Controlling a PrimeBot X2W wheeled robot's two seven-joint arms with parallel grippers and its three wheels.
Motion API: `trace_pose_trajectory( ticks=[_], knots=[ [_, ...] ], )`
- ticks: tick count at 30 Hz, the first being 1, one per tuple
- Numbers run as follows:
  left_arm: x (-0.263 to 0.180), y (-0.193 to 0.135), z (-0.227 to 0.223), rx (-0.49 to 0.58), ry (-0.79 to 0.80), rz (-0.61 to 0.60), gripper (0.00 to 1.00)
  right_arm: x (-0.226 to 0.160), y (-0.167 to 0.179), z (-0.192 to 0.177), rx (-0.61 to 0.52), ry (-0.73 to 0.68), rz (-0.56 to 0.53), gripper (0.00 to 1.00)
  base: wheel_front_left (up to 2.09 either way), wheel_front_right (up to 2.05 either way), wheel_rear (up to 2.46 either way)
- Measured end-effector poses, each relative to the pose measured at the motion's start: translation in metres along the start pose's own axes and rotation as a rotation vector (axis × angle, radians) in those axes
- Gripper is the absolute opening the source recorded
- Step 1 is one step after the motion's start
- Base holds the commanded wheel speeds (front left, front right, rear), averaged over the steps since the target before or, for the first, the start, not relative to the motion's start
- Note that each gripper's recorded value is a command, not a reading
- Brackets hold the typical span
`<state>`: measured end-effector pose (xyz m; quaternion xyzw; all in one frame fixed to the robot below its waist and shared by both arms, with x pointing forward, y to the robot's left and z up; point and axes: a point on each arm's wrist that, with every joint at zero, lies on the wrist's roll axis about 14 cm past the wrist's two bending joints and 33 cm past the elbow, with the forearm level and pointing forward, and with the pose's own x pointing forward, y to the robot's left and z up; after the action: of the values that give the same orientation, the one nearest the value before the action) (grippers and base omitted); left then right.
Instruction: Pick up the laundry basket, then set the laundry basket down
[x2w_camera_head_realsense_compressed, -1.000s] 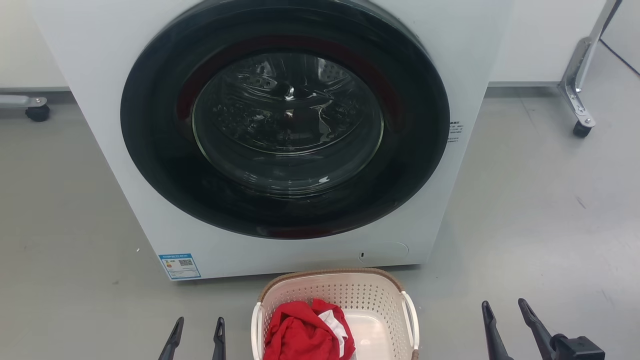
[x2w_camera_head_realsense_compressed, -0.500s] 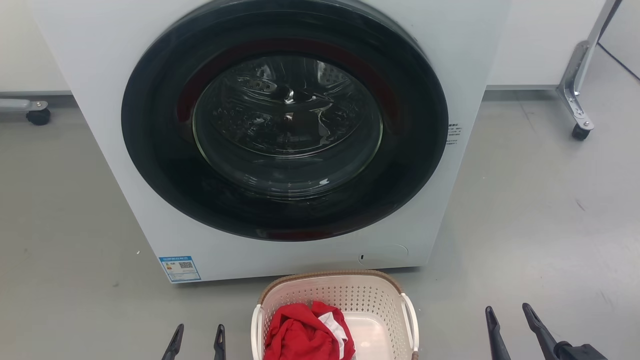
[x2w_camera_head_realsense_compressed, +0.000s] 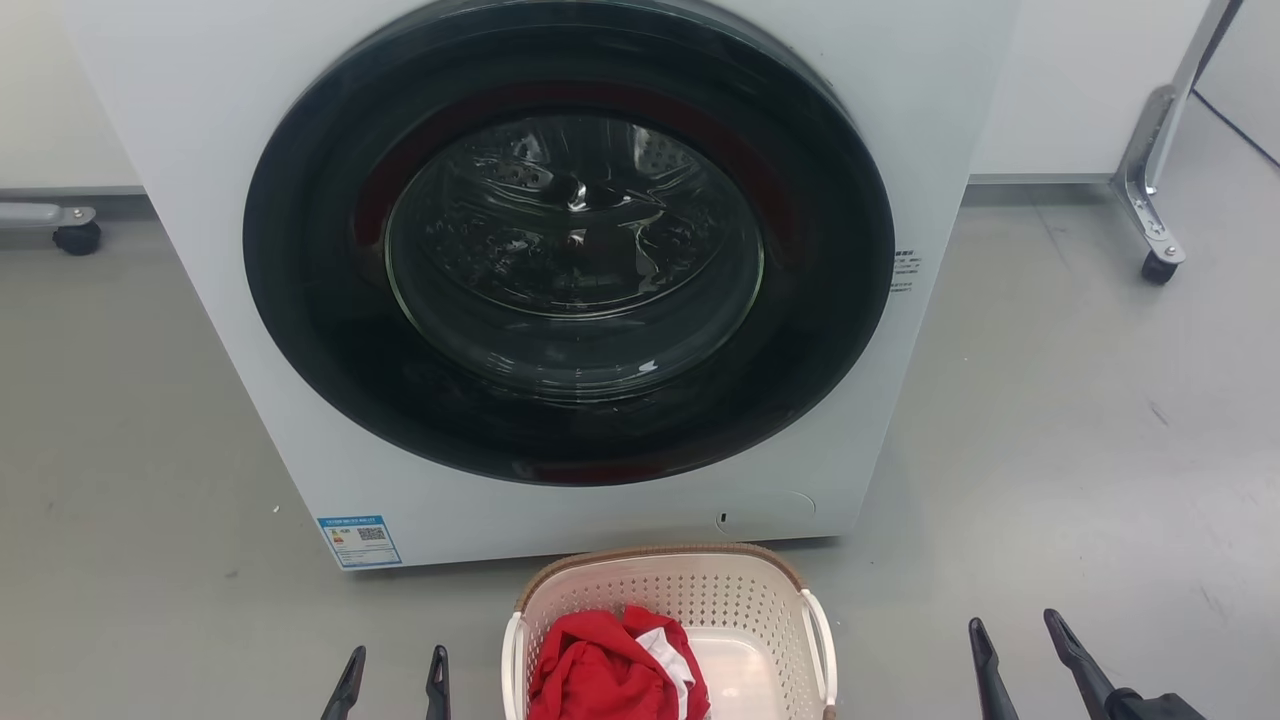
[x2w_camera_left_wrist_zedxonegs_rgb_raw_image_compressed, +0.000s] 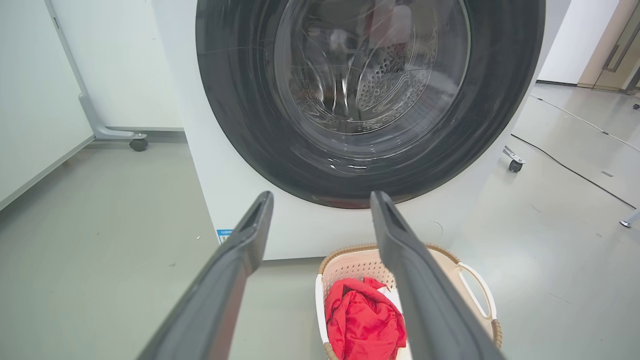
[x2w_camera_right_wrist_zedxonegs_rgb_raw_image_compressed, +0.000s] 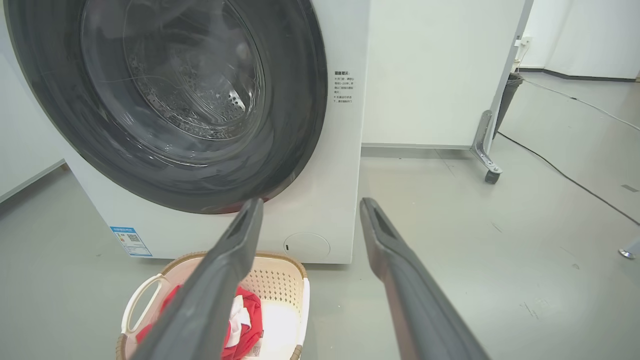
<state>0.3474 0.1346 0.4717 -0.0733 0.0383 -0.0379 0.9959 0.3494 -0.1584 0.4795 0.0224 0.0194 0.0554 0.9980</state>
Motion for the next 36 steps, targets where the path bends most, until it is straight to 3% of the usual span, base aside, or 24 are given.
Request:
trace_pose_trajectory(
  ticks=[20,21,27,36],
  knots=[
    [-0.004,-0.002,-0.005,0.005,0.033,0.0,1.0,-0.004,-0.003,-0.002,-0.019,0.024,-0.006,1.0,0.0,0.0,0.0],
    [-0.004,-0.001,-0.005,0.003,0.035,0.002,0.0,-0.004,-0.003,-0.002,-0.019,0.024,-0.006,0.0,0.0,0.0,0.0],
    [-0.009,0.0,-0.021,-0.004,0.084,0.012,0.0,-0.011,0.001,-0.02,0.008,0.081,-0.013,0.0,0.0,0.0,0.0],
    [-0.009,0.01,-0.026,-0.106,0.118,0.044,0.0,-0.009,-0.008,-0.024,0.115,0.108,-0.054,0.0,0.0,0.0,0.0]
  ],
)
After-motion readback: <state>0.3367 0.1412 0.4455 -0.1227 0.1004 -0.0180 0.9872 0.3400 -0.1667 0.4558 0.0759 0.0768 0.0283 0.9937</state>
